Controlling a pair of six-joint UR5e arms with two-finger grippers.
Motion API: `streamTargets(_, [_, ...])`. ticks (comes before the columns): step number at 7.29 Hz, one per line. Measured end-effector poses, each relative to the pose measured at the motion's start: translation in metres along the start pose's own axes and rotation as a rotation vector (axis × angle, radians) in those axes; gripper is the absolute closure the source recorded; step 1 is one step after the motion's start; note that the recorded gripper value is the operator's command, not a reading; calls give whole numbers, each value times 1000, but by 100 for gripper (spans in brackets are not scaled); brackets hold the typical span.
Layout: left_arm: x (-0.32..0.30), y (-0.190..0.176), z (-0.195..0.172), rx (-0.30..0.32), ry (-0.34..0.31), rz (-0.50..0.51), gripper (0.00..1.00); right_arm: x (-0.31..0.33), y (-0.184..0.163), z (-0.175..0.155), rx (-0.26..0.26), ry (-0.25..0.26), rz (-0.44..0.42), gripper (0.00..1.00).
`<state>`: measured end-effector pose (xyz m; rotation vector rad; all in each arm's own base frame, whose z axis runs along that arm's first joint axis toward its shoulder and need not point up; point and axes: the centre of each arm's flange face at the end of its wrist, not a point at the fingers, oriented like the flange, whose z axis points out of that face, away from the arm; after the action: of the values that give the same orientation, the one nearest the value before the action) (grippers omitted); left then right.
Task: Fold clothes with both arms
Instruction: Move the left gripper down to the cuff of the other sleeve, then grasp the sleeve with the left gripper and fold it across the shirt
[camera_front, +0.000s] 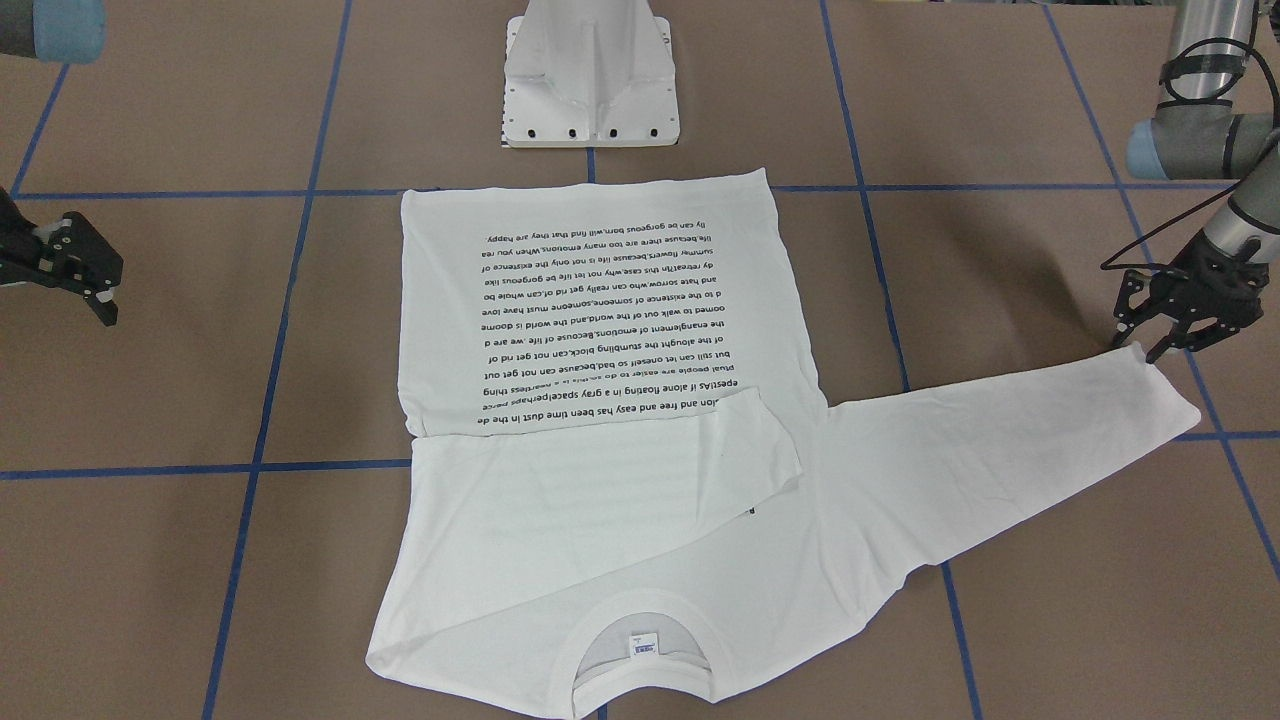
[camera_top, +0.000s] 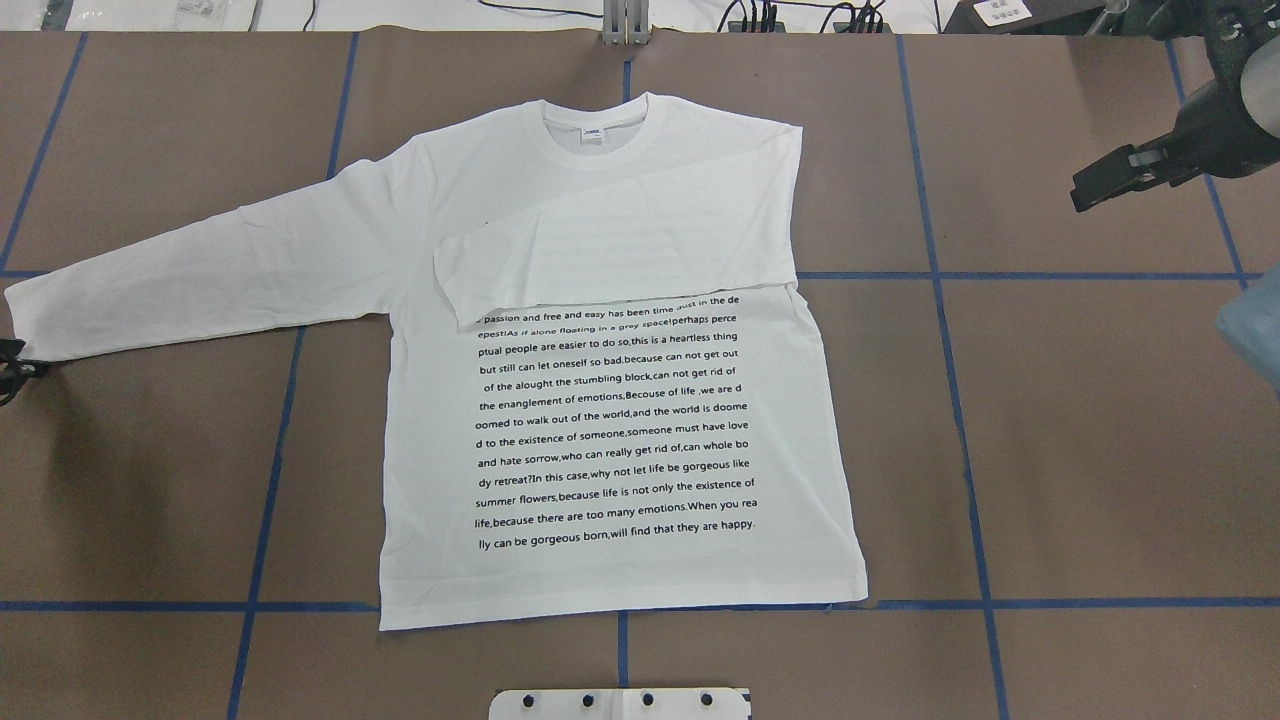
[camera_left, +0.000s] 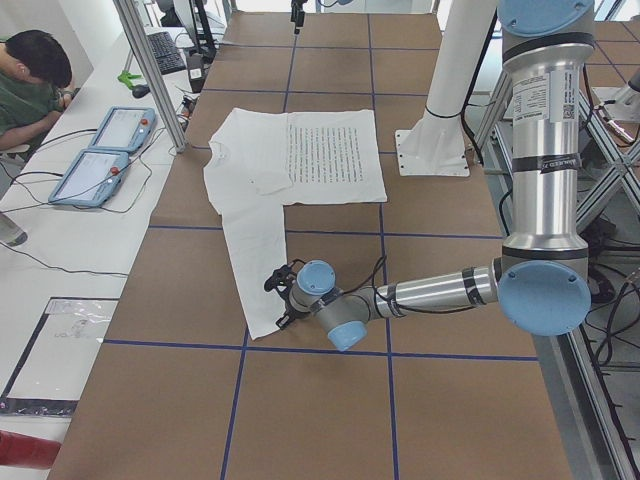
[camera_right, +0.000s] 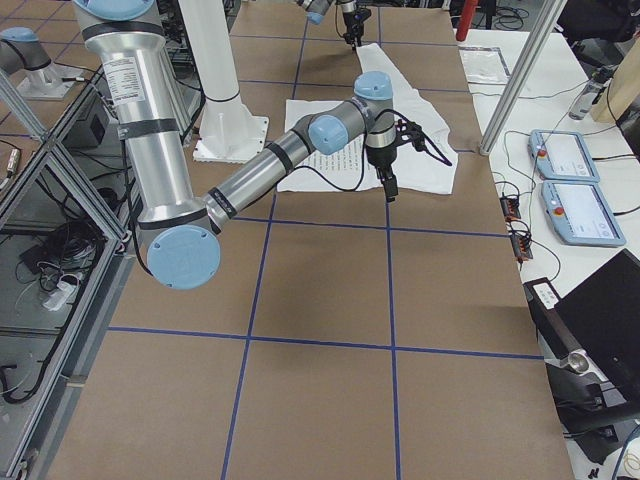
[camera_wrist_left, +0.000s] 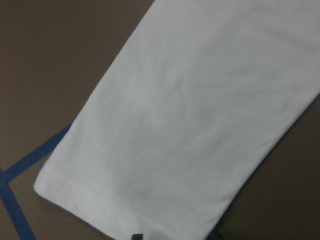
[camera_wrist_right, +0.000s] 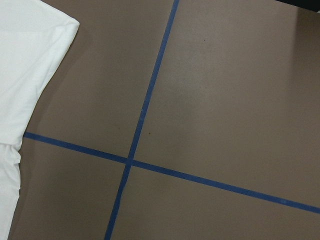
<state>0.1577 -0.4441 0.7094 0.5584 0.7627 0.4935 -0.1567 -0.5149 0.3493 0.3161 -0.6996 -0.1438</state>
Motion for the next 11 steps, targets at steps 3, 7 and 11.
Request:
streamTargets(3, [0,1,0,3,2,3,100,0,0,0,0,0,2,0])
streamTargets(7, [13,-10,-14,71,39,39,100,-1,1,-2,2,-2,1,0])
streamTargets(11, [48,-127,-67,246,162,-87,100,-1,0,-2,2,-3,2,0])
